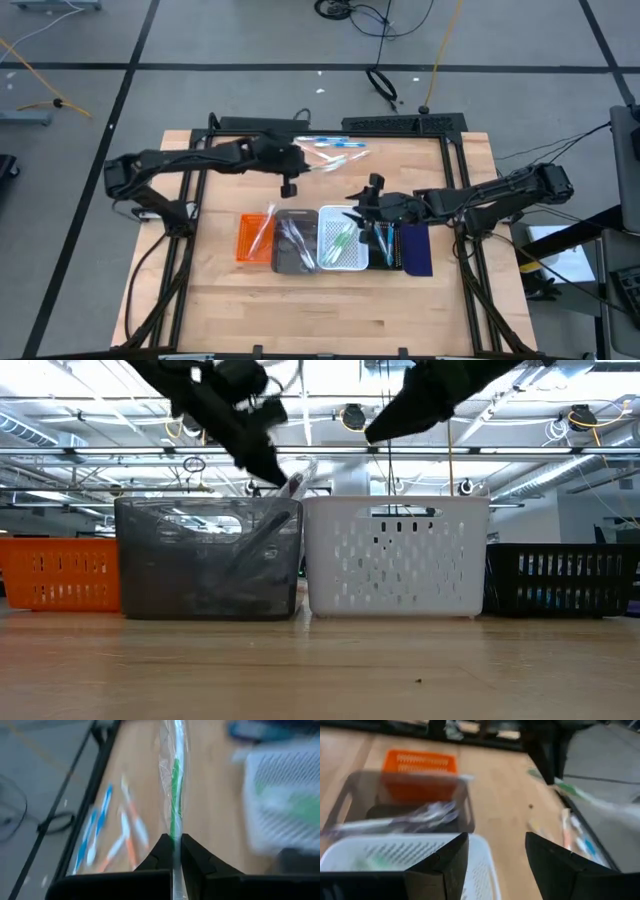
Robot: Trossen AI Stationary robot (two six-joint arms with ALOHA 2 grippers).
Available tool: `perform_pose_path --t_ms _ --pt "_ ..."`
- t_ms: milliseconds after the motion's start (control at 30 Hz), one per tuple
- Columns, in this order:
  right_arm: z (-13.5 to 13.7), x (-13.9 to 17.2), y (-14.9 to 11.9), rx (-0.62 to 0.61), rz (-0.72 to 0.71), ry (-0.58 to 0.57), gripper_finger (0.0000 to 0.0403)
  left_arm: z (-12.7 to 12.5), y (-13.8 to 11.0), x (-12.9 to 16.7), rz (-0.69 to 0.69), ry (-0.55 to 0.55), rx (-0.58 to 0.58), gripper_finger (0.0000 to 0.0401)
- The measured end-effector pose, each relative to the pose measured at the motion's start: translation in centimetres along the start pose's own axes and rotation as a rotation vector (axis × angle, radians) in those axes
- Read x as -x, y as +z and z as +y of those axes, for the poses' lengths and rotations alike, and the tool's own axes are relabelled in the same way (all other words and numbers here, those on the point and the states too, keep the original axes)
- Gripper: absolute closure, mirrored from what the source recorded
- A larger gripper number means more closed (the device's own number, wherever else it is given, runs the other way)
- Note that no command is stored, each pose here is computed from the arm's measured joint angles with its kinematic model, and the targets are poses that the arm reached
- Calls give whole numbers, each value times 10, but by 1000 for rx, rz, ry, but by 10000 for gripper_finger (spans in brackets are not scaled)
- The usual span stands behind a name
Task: Pick & Place Toothbrushes
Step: Put the green toothbrush into the white bin
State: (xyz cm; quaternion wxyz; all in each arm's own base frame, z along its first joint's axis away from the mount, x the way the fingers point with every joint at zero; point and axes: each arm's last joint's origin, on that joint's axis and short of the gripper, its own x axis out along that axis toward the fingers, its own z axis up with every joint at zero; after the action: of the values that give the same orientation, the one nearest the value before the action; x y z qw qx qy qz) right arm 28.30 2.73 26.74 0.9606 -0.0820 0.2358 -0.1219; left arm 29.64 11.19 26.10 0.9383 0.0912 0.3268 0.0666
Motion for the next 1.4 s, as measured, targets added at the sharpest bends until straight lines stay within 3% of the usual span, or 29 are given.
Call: perform_pose_path --t_ms 300,567,700,867,1000,1200,1400 --pt "-20 -5 15 -93 -151 -68 216 -24 41 44 -321 -77 -17 392" --pt "-33 -3 32 -155 -330 -108 216 -45 51 46 -379 -127 -60 395" --pt "-33 -2 36 -143 -371 -115 216 -52 53 45 -376 -90 -66 390" --pt "-32 0 41 -135 -431 -42 221 -55 55 46 -393 -89 -79 393" --pt "-31 1 42 -140 -449 -15 256 -57 56 46 -394 -94 -78 385" --pt "-30 0 41 -97 -435 -20 384 -58 56 46 -391 -94 -74 395" --pt "-30 0 41 -86 -430 -20 393 -58 55 46 -386 -96 -73 357"
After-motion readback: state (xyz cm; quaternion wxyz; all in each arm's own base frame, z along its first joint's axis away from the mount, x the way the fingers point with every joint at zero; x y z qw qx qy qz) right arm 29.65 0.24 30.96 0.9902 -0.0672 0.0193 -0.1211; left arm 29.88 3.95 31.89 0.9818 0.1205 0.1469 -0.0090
